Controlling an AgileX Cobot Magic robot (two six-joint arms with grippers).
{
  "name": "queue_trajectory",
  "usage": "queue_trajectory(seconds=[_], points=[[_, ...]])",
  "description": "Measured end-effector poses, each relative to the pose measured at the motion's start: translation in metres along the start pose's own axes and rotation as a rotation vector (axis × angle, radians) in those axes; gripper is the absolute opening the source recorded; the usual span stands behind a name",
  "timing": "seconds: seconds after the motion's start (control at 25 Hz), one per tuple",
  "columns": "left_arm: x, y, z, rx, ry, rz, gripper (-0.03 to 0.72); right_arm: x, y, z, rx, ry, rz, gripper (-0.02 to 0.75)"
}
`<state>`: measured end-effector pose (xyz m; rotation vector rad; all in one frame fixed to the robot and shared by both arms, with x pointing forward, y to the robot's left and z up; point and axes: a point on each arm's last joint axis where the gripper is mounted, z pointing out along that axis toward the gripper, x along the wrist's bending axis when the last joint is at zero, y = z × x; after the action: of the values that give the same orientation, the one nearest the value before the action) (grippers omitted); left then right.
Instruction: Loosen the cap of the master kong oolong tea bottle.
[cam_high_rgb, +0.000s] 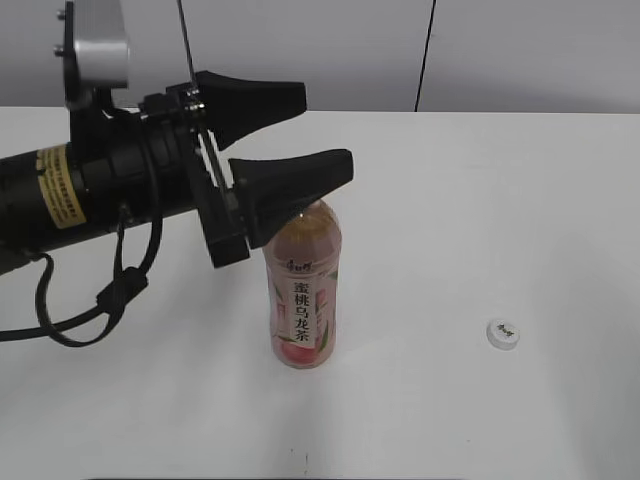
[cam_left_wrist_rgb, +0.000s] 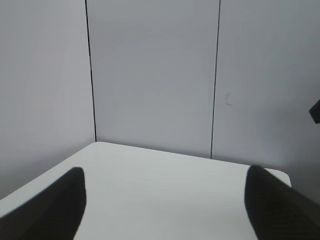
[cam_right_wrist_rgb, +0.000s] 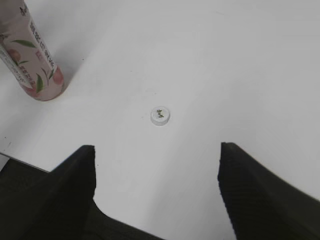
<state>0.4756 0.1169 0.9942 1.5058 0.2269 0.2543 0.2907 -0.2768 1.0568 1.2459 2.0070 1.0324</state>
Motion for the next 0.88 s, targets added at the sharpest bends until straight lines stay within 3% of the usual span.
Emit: queue_trajectory(seconds=[0.64,0.88], points=[[-0.015,0.052,-0.017,0.024,0.065,-0.03,0.588,0.001,0.0,-0.009,0.072,0.012,0.002,0.577],[-0.022,0.07,-0.028,0.046,0.126,-0.102,0.588,0.004,-0.005,-0.01,0.135,0.043,0.013,0.577]])
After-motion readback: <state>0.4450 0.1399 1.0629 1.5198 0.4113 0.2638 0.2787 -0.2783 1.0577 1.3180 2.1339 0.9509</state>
